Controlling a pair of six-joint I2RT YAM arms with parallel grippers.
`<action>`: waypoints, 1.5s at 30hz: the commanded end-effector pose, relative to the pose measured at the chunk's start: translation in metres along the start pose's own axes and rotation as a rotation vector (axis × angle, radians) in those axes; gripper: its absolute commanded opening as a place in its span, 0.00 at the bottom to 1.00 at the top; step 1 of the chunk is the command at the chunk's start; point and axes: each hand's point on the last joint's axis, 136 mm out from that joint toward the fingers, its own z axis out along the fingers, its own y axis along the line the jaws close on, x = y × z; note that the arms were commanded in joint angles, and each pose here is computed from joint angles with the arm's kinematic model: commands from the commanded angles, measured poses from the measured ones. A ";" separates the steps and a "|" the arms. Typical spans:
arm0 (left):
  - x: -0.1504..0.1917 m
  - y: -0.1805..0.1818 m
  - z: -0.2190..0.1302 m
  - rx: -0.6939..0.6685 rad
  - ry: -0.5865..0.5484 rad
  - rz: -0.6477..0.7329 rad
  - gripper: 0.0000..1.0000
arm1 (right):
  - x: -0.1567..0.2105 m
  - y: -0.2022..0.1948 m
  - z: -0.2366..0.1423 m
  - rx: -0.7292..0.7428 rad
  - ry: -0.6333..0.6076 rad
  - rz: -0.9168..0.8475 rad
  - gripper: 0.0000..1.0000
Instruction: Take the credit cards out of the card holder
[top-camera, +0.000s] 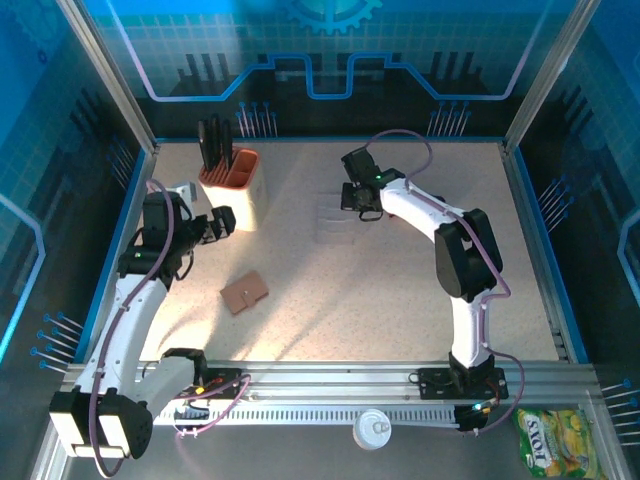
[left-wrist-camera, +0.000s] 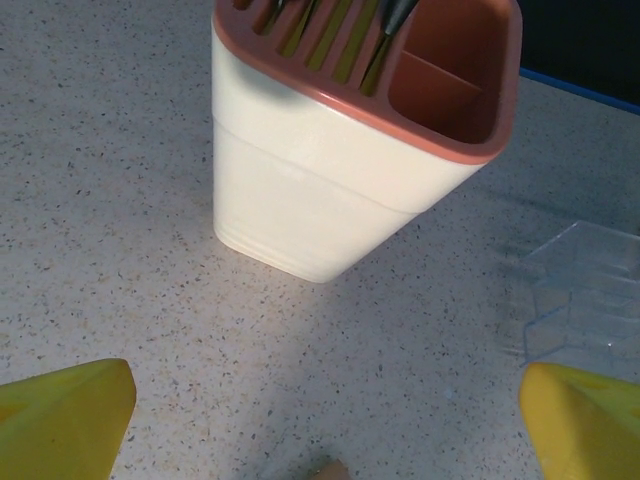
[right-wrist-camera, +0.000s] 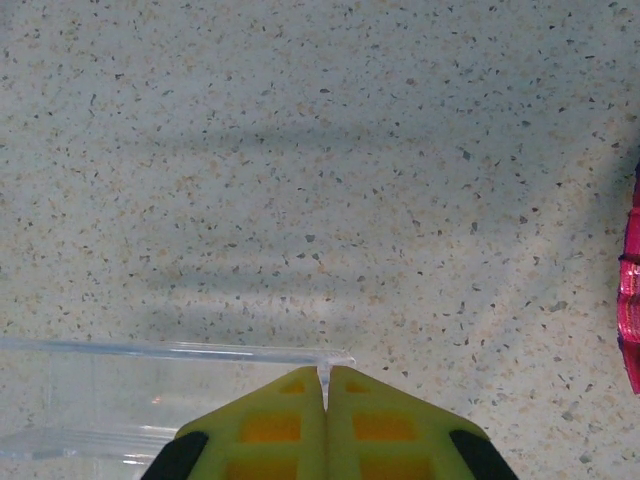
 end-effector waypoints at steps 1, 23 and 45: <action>-0.004 0.006 -0.002 -0.024 -0.026 0.029 0.99 | -0.004 -0.005 0.002 -0.016 0.035 0.001 0.00; -0.004 0.009 0.002 -0.038 -0.023 0.034 0.99 | 0.003 -0.015 0.016 0.000 0.107 -0.018 0.11; 0.048 -0.006 0.020 0.043 0.223 -0.328 0.99 | -0.006 -0.013 -0.045 -0.078 0.034 -0.019 0.25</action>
